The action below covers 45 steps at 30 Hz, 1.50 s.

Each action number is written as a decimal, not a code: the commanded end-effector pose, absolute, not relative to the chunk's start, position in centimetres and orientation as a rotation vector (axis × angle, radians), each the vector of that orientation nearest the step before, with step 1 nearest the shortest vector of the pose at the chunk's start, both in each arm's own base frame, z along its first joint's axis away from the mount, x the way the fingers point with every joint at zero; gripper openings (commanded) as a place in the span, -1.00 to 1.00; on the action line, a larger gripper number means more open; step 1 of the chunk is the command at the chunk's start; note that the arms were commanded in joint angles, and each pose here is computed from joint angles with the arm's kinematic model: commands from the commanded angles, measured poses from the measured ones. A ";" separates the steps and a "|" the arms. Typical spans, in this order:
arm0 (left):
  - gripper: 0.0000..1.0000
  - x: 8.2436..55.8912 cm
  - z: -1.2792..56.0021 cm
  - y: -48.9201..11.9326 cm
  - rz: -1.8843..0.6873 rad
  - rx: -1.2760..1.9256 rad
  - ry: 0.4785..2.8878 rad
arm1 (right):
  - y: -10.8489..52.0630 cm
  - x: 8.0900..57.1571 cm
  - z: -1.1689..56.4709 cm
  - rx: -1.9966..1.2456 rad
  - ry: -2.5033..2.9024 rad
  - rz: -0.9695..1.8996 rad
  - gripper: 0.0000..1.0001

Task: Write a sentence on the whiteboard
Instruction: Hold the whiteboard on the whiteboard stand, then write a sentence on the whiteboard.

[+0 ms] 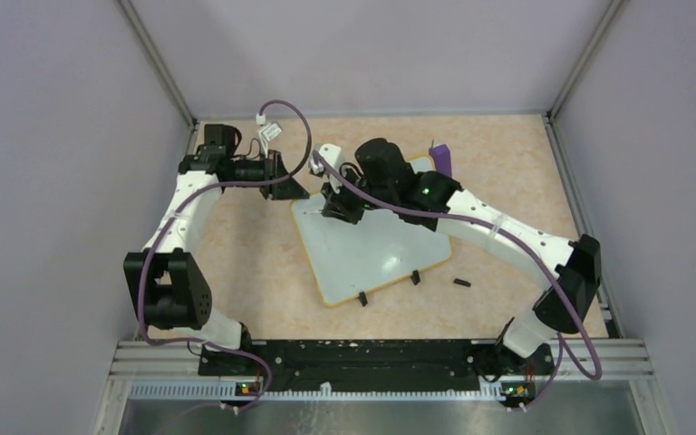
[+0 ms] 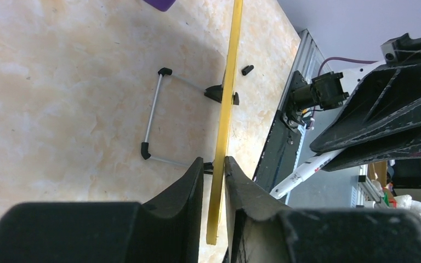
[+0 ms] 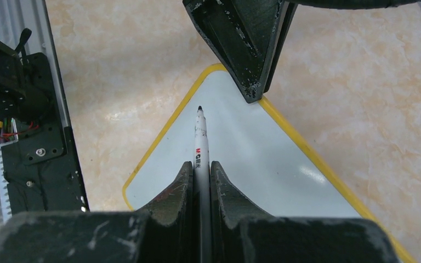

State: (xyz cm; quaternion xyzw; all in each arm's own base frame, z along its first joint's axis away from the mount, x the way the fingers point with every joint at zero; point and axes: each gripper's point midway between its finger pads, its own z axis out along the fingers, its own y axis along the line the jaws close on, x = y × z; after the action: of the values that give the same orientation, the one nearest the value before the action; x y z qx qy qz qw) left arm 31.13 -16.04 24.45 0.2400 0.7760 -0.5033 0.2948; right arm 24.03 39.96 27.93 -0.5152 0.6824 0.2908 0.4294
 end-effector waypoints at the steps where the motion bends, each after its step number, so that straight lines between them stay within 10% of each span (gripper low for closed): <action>1: -0.57 30.7 25.5 -16.4 -1.357 0.686 1.993 | 41.2 24.2 30.2 -1.249 1.645 0.743 -1.00; 17: -1.00 30.6 25.4 -16.4 -1.369 0.682 1.987 | 42.1 25.0 30.5 -1.223 1.644 0.740 -1.00; 45: -1.00 31.0 25.2 -16.4 -1.358 0.684 1.988 | 41.8 25.6 27.5 -1.241 1.689 0.688 -1.00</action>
State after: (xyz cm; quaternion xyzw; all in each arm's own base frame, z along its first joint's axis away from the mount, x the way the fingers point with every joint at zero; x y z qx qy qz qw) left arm 30.94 -16.41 24.54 0.2486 0.7616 -0.5191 0.2979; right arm 25.88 41.61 26.42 -0.5029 0.6968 0.2754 0.4309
